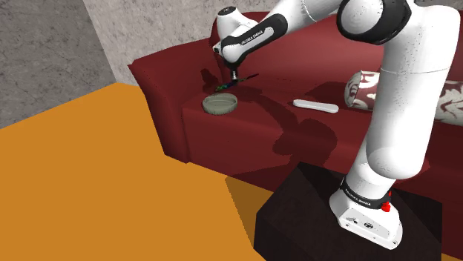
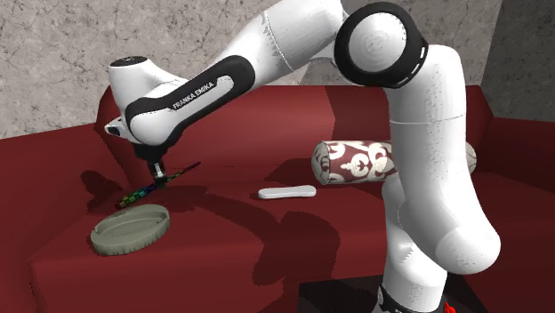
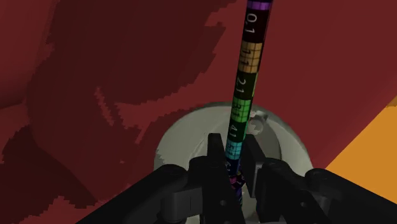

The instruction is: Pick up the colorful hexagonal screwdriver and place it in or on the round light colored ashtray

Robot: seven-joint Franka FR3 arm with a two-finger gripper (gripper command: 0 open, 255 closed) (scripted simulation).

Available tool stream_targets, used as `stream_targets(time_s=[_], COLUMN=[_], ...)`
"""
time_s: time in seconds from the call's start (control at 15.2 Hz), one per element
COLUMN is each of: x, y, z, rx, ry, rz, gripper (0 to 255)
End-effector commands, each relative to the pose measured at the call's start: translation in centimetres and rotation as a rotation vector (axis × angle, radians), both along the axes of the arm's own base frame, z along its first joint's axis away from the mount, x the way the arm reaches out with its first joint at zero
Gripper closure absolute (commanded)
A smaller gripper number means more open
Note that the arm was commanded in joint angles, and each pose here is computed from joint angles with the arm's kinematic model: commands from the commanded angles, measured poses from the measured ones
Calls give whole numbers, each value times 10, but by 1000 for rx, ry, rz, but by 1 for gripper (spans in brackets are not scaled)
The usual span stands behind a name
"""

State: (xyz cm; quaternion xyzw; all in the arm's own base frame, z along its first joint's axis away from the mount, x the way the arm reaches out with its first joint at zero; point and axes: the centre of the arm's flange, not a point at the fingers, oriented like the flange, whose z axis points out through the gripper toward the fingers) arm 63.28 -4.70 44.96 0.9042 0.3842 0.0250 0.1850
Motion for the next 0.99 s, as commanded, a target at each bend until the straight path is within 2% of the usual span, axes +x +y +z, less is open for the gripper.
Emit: stream_targets(time_s=[0.0,0.33,0.92], x=[25,77,77], y=[14,43,43], z=[1,2,-46], rx=[1,1,1], ry=[0,0,0], rz=[0,0,0], gripper=[255,255,255])
